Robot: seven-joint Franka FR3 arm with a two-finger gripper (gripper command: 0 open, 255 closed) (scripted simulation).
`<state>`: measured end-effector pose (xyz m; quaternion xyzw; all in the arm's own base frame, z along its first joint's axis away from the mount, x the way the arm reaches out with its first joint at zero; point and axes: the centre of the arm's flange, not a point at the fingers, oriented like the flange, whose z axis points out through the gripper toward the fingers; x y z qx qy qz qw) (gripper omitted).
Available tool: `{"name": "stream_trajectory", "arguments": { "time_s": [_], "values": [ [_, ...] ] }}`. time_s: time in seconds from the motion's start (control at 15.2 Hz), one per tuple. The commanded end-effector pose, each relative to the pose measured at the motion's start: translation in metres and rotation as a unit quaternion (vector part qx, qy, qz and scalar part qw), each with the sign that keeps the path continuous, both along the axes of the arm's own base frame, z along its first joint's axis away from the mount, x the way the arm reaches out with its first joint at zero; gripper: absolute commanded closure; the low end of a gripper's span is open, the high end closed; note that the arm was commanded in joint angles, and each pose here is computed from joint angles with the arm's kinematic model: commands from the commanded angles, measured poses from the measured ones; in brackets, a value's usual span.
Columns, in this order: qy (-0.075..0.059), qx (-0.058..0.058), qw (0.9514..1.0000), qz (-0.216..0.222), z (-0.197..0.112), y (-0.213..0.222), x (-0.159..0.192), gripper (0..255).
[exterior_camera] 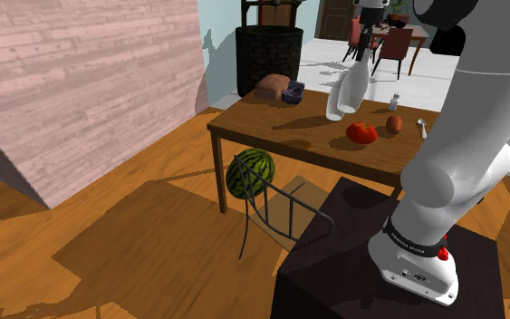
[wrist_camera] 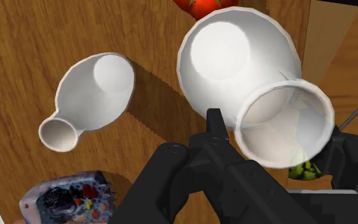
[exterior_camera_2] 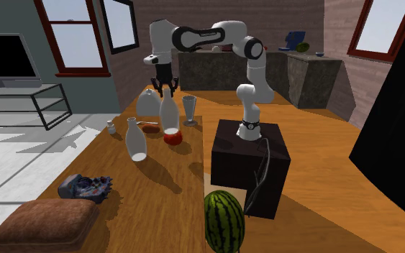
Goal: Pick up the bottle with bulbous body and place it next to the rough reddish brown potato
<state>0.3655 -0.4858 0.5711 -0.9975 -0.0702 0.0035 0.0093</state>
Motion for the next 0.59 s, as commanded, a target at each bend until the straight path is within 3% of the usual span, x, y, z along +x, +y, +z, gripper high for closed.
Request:
{"name": "stream_trajectory", "arguments": {
  "time_s": [0.0, 0.53],
  "values": [
    [0.000, 0.000, 1.0000, 0.001, -0.003, -0.013, -0.023, 255],
    [0.000, 0.000, 1.0000, 0.001, -0.003, -0.073, -0.110, 255]
  ]
}}
